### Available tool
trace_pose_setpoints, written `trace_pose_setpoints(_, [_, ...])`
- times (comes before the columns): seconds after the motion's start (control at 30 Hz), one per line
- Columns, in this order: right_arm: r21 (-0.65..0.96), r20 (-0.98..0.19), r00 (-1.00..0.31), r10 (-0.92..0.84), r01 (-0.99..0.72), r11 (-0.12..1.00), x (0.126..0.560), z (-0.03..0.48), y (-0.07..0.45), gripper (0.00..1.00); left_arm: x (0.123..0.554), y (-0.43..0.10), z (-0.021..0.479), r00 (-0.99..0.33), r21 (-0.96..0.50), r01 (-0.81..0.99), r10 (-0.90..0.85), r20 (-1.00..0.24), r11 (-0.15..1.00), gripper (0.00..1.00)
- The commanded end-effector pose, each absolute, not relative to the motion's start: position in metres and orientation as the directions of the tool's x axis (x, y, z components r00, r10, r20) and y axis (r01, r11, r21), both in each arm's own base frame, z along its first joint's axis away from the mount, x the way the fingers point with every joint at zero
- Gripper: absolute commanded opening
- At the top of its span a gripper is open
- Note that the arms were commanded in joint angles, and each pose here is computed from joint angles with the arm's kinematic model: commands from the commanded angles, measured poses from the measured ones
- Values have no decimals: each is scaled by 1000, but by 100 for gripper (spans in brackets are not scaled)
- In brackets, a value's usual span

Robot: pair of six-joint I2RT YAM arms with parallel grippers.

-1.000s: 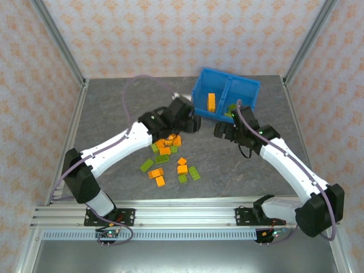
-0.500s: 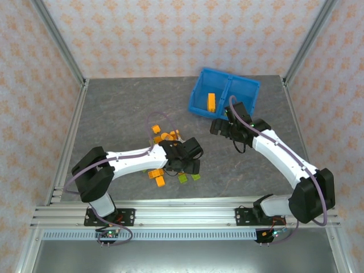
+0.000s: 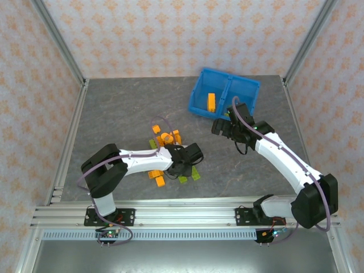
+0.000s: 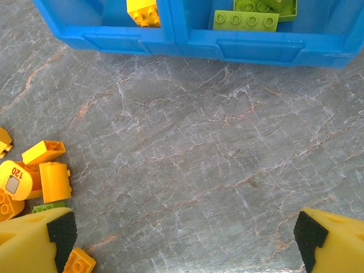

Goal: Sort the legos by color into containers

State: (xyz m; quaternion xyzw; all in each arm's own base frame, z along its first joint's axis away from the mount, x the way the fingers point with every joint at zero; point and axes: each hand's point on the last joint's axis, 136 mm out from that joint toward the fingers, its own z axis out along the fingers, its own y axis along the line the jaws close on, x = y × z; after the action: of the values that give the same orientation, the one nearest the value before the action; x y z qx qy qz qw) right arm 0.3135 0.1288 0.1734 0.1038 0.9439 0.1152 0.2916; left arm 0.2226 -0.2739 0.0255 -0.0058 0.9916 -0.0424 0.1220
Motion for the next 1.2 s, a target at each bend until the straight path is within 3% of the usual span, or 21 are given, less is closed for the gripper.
trace_pose_setpoints(0.0, [273,-536,-798,276,146,951,312,174,125,99,226,-265,18,-963,-57,-23,-38,-267,998,35])
trace_pose_setpoints(0.13, [277,-537,-796,279,146,950,312,176,125,99,233,-268,40,-946,-88,-4,-32,-323,996,34])
trace_pose_setpoints(0.37, [292,-559,-775,296,150,944,312,186,122,99,275,-270,126,-855,-90,67,11,-519,994,34])
trace_pose_setpoints(0.77, [400,-613,-705,358,114,909,306,221,125,99,435,-305,212,-662,-153,142,-22,-749,978,31])
trace_pose_setpoints(1.0, [402,-625,-688,368,121,908,299,229,119,100,530,-329,197,-589,-123,100,-41,-807,987,31])
trace_pose_setpoints(1.17, [402,-627,-688,365,115,908,297,231,118,100,563,-345,168,-618,-173,96,-78,-782,980,33])
